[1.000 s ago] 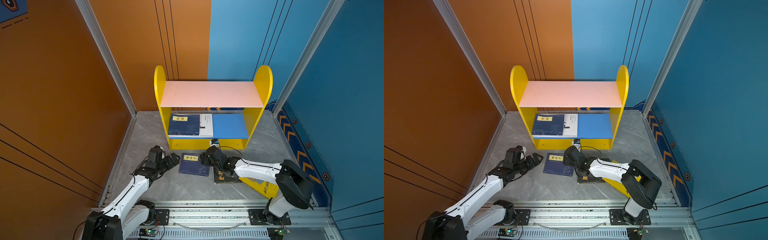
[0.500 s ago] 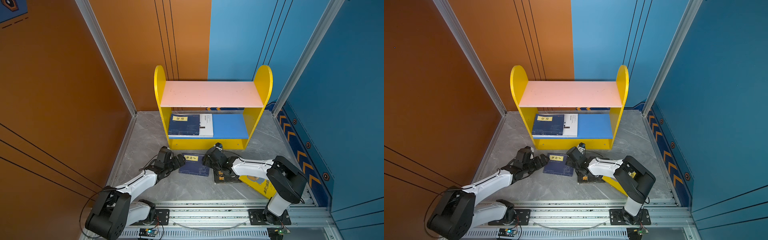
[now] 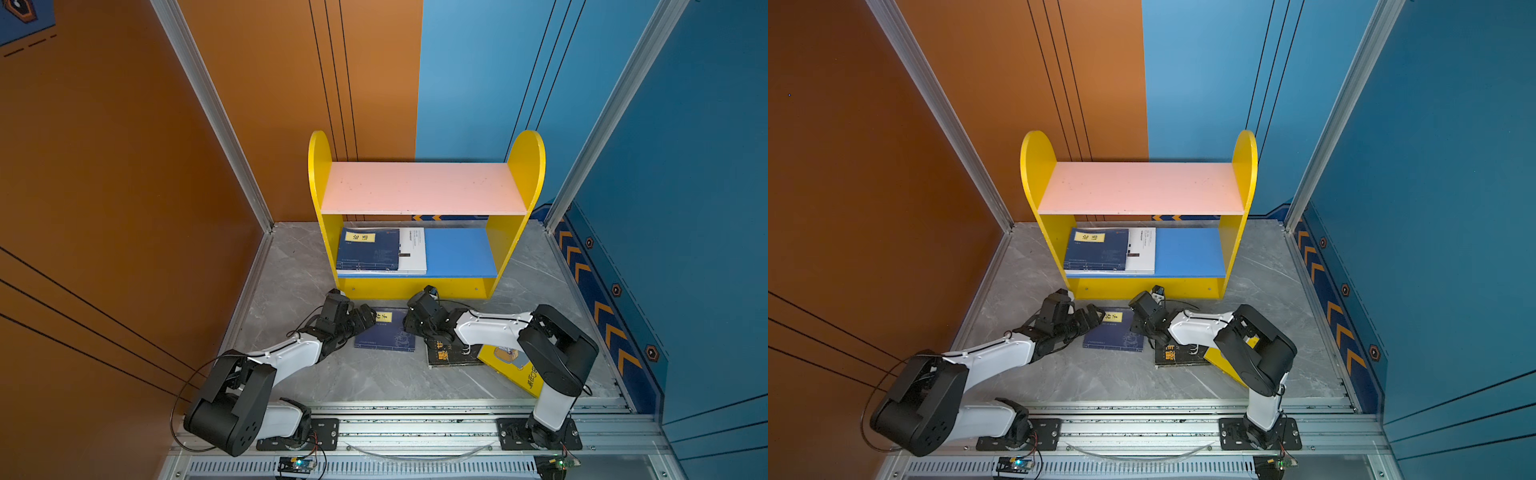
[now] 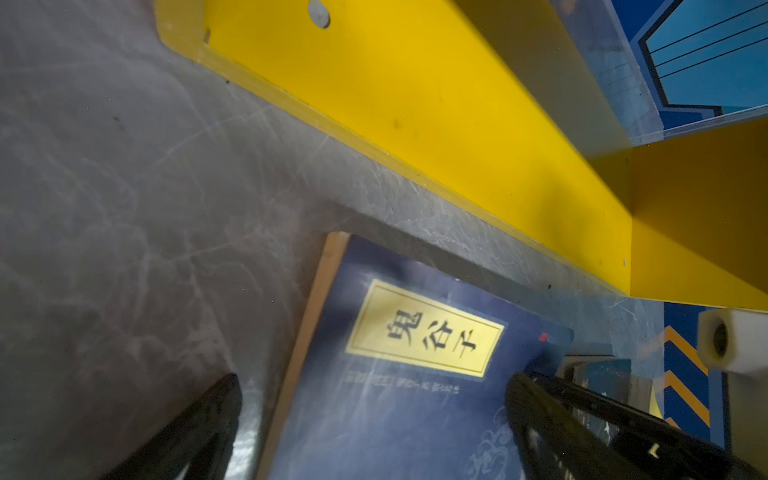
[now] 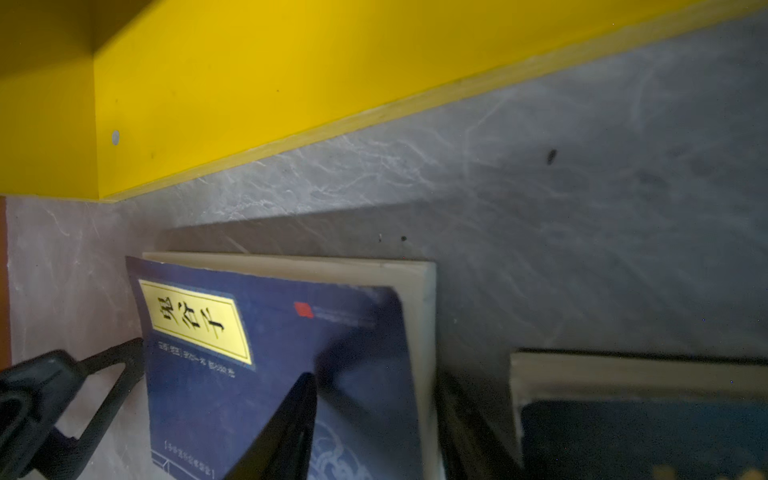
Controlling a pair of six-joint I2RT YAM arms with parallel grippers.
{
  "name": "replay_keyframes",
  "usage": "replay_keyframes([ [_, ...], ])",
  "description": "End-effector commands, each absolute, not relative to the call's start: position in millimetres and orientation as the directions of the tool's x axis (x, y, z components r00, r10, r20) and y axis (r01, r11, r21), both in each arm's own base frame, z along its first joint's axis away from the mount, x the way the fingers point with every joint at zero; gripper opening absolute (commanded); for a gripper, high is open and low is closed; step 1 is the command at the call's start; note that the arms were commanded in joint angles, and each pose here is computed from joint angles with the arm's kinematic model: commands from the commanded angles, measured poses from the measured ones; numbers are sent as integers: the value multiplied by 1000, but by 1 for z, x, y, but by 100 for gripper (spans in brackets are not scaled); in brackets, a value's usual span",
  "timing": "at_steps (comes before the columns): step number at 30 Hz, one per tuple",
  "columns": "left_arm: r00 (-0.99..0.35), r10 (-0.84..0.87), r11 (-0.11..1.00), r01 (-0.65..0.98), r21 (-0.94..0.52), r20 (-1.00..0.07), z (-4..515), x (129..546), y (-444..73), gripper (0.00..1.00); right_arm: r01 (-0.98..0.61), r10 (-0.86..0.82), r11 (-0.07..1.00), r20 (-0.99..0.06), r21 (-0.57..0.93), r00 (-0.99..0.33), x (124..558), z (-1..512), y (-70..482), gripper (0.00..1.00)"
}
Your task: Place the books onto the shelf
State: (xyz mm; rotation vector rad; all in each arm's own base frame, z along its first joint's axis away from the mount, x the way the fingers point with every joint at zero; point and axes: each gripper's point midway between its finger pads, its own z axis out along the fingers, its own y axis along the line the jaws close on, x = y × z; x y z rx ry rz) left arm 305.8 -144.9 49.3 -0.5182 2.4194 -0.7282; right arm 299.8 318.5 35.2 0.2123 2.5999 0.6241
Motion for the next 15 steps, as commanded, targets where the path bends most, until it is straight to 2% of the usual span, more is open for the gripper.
replay_keyframes([
  [1,-792,-483,782,-198,-591,-374,45,305,-151,100,-83,166,867,-443,491,-881,302,57,333,39],
  [6,-803,-481,767,-190,-613,-353,45,310,-158,100,-204,95,814,-472,544,-877,297,80,354,35],
  [15,-802,-488,750,-183,-636,-344,49,314,-164,100,-334,-12,769,-510,545,-860,282,95,381,39],
])
